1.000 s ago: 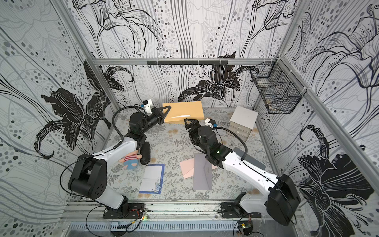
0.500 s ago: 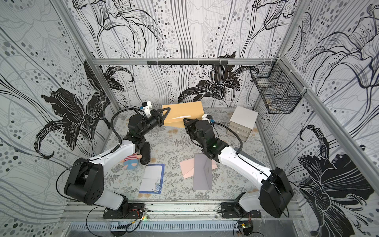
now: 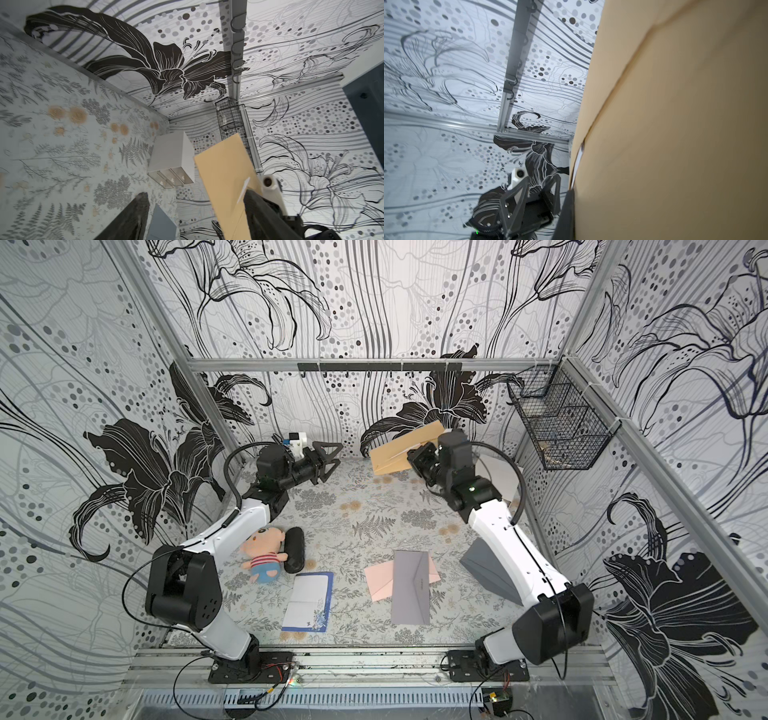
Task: Take the letter paper out of the envelope
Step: Pick up the envelope from the envelope.
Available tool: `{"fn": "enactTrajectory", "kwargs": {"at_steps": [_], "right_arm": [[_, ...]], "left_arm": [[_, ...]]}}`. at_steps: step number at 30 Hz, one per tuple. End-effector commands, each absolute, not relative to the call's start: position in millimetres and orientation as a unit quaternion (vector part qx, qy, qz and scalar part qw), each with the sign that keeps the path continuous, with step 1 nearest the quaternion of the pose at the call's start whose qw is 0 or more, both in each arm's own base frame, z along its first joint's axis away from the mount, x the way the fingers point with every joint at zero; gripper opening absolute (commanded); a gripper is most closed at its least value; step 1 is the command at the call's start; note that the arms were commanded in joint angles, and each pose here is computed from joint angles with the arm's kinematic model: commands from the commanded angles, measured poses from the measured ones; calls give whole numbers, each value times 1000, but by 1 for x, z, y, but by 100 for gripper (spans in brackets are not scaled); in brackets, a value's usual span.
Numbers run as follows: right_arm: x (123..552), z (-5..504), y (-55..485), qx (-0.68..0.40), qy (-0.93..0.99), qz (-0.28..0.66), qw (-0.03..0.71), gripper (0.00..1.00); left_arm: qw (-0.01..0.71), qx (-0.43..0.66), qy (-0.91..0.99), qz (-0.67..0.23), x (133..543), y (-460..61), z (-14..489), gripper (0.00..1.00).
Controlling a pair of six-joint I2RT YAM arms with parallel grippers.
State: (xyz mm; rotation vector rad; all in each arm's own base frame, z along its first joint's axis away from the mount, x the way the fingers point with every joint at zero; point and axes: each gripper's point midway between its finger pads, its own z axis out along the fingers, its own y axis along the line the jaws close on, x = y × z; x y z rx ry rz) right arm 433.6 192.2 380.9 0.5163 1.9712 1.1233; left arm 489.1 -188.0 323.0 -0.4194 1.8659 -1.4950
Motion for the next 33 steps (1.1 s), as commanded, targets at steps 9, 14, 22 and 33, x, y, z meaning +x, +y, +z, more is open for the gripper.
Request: {"fn": "enactTrajectory", "kwargs": {"at_steps": [9, 14, 22, 33], "right_arm": [[369, 319, 245, -80, 840, 517, 144, 0], [372, 297, 255, -76, 830, 544, 99, 0], [369, 283, 268, -86, 820, 563, 63, 0], [372, 286, 278, -106, 802, 585, 56, 0]], "left_arm": [[232, -8, 765, -601, 476, -221, 287, 75], [188, 33, 755, -628, 459, -233, 280, 74], [136, 42, 744, -653, 443, -241, 269, 74], [104, 53, 728, -676, 428, -245, 270, 70]]}}
